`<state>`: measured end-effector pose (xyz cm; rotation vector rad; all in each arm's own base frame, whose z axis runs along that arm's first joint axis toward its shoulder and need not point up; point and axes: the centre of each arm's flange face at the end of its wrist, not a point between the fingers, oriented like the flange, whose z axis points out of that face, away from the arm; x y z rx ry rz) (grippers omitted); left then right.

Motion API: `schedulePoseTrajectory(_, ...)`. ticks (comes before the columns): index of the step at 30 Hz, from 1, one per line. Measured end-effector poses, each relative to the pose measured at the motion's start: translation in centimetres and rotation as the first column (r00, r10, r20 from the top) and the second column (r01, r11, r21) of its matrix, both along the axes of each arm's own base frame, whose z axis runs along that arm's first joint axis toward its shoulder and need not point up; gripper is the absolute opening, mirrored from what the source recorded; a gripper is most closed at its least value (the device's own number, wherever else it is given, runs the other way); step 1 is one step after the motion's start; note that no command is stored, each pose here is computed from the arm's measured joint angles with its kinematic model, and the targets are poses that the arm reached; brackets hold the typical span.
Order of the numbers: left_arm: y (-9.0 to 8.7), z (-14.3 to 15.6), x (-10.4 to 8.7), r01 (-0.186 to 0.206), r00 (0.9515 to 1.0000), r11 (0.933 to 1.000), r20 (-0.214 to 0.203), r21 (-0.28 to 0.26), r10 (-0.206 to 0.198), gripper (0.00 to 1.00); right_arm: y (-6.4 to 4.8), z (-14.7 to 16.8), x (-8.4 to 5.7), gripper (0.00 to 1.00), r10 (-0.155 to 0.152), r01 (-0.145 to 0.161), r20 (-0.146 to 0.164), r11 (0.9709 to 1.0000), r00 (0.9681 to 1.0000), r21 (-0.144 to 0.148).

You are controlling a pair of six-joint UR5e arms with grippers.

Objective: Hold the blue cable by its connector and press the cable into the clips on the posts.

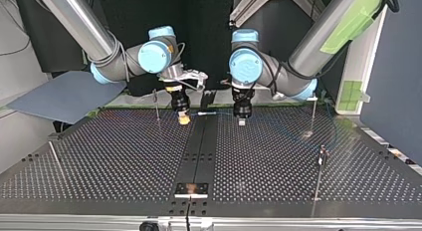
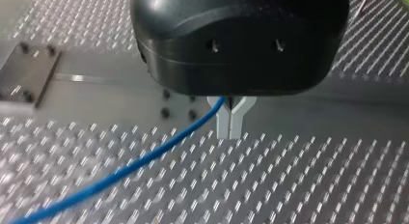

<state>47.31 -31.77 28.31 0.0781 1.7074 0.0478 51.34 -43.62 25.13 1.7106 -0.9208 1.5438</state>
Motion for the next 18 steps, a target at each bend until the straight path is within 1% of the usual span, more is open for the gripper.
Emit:
schedulePoseTrajectory(5, -0.7, -1.9, -1.3, 0.021, 0.9998, 0.9998, -0.006, -0.003, -0.021, 0.00, 0.3, -1.7, -1.0, 0.00, -0.031, 0.031, -0.002, 0.9995, 0.9995, 0.001)
schedulePoseTrajectory(8, -1.0, -3.9, -2.0, 0.033, 0.9992, 0.9994, -0.024, -0.007, -0.033, 0.00, 0.5, -2.8, -1.6, 0.00, -0.049, 0.049, -0.003, 0.9988, 0.9988, 0.000)
schedulePoseTrajectory(12, -1.7, -7.0, -3.1, 0.049, 0.9974, 0.9988, -0.053, -0.008, -0.049, 0.00, 0.7, -4.0, -2.5, 0.00, -0.079, 0.079, -0.005, 0.9969, 0.9969, -0.002)
schedulePoseTrajectory(15, -2.4, -8.8, -3.4, 0.059, 0.9962, 0.9979, -0.062, -0.026, -0.061, 0.00, 0.8, -4.9, -3.2, 0.00, -0.098, 0.098, -0.006, 0.9951, 0.9951, -0.001)
schedulePoseTrajectory(18, -3.1, -10.2, -3.6, 0.067, 0.9955, 0.9969, -0.064, -0.040, -0.069, 0.00, 0.9, -5.9, -4.0, 0.00, -0.112, 0.112, -0.007, 0.9937, 0.9937, -0.002)
